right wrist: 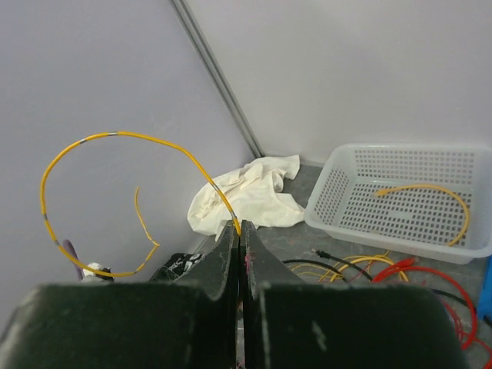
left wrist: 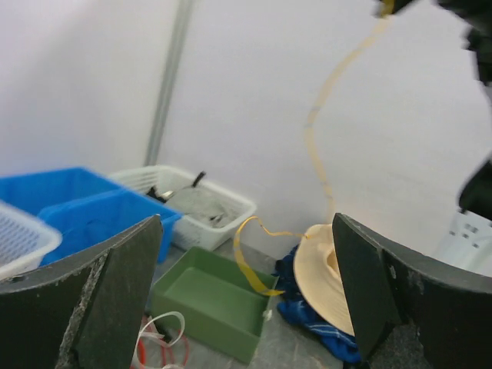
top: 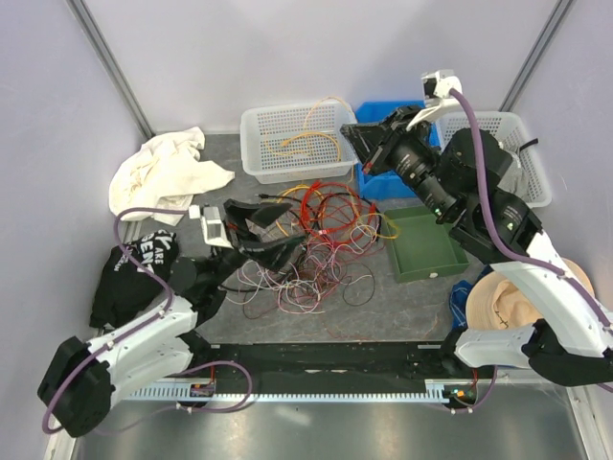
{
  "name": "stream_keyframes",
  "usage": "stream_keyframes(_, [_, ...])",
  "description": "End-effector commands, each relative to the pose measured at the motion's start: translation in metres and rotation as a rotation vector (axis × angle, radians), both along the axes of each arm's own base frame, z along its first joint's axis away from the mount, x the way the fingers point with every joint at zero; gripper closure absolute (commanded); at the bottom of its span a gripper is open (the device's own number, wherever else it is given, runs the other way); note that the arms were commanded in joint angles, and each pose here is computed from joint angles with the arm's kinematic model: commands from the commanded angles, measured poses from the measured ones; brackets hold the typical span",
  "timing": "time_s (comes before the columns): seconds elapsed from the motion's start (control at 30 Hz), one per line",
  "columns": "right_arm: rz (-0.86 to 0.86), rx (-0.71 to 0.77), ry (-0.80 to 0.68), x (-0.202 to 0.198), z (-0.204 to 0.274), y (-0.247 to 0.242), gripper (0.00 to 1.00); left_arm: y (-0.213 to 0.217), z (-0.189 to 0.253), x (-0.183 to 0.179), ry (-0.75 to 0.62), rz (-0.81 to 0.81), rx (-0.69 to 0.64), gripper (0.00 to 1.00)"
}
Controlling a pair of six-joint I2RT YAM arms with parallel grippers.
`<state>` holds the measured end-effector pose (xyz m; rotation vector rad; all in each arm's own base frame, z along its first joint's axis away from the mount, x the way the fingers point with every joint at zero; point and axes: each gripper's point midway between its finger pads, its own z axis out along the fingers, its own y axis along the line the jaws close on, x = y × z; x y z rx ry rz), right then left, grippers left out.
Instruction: Untangle the cables
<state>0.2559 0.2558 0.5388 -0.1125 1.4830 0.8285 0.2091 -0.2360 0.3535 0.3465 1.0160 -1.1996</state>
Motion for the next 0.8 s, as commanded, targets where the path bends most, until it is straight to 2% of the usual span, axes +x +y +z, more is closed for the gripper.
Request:
stream_keyframes(0.0, [0.091, 0.024, 0.050, -0.004, -0.012, 0.023, 1.00, -0.018, 0.028, -0.033, -0.285, -0.010, -0.014, 0.00])
stream_keyframes(0.27, [0.154, 0.008, 0.118, -0.006, -0.040, 0.040, 1.00, -0.055, 0.035, -0.041, -0.407, -0.030, 0.030, 0.00])
stream_keyframes(0.6, [0.205, -0.002, 0.151, -0.014, -0.070, 0.045, 1.00, -0.072, 0.029, -0.011, -0.417, 0.045, 0.008, 0.01])
stream_keyframes(0.7, [0.207, -0.020, 0.167, -0.013, -0.083, 0.048, 1.00, -0.083, 0.024, -0.003, -0.399, 0.033, 0.018, 0.03])
stream_keyframes(0.77, [0.208, -0.023, 0.168, -0.013, -0.085, 0.048, 1.00, -0.086, 0.022, 0.001, -0.394, 0.041, 0.024, 0.10])
